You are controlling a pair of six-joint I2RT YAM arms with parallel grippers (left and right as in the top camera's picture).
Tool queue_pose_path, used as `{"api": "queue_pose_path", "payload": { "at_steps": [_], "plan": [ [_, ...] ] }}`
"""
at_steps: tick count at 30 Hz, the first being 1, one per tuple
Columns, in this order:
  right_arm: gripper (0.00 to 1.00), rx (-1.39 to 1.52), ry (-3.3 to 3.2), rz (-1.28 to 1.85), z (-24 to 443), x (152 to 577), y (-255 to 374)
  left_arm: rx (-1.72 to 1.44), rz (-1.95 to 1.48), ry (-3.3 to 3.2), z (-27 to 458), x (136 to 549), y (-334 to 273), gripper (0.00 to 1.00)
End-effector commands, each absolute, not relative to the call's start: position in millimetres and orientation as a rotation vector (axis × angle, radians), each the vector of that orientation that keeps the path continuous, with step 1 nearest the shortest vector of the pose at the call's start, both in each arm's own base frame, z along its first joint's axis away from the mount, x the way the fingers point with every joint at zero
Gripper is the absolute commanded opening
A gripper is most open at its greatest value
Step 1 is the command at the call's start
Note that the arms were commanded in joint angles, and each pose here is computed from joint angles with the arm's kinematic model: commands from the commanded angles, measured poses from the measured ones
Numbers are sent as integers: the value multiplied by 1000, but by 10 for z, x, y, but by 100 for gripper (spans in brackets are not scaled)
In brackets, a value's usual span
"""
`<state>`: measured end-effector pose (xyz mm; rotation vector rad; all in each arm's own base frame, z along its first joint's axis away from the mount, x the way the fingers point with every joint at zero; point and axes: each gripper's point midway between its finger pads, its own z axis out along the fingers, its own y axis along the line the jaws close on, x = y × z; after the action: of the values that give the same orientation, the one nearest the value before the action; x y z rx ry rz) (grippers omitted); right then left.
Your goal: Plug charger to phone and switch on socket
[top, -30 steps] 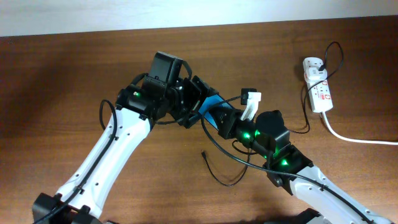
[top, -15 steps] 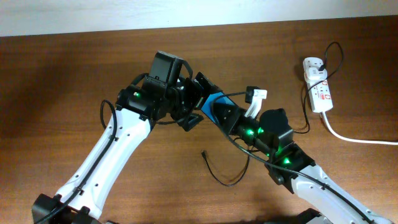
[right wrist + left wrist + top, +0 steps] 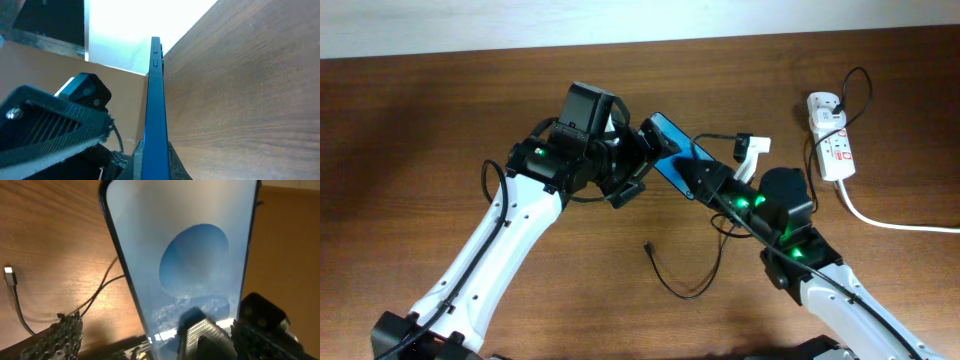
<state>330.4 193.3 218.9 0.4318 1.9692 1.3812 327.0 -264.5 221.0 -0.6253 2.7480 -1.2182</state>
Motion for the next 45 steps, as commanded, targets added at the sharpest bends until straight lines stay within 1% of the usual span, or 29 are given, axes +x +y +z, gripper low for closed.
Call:
{"api": "queue_pose_path", "payload": {
  "at_steps": [1,4,9,15,19,21,22,28,38,45],
  "plan": [
    [4,435,1952,1484,2374,3256,1895,-466,-1252,2706,2407,3240,-2681,99],
    [4,447,1971,1513,2352,3247,1829,-377,-1269,2693,2438,3239,-2704,99],
    [4,470,2005,1545,2332,3184,1663,-87,-1394,2591,2643,3267,-2767,100],
    [4,468,1954,1543,2526,3083,1482,185,-1498,2472,2820,3244,-2742,95],
    [4,489,1935,1544,2614,3000,1429,312,-1541,2415,2888,3193,-2738,96],
    [4,490,1925,1548,2657,2969,1419,366,-1575,2381,2941,3163,-2751,98],
    [4,507,1918,1563,2683,2954,1418,388,-1606,2363,2979,3142,-2757,100],
    [4,539,1882,1576,2776,2929,1388,503,-1735,2259,3173,3059,-2765,100],
    [4,563,1691,1653,3229,2909,1307,608,-1859,2164,3340,2949,-2731,100],
    [4,640,1590,1702,3390,2952,1299,563,-1902,2146,3471,3012,-2758,97]
  ]
}}
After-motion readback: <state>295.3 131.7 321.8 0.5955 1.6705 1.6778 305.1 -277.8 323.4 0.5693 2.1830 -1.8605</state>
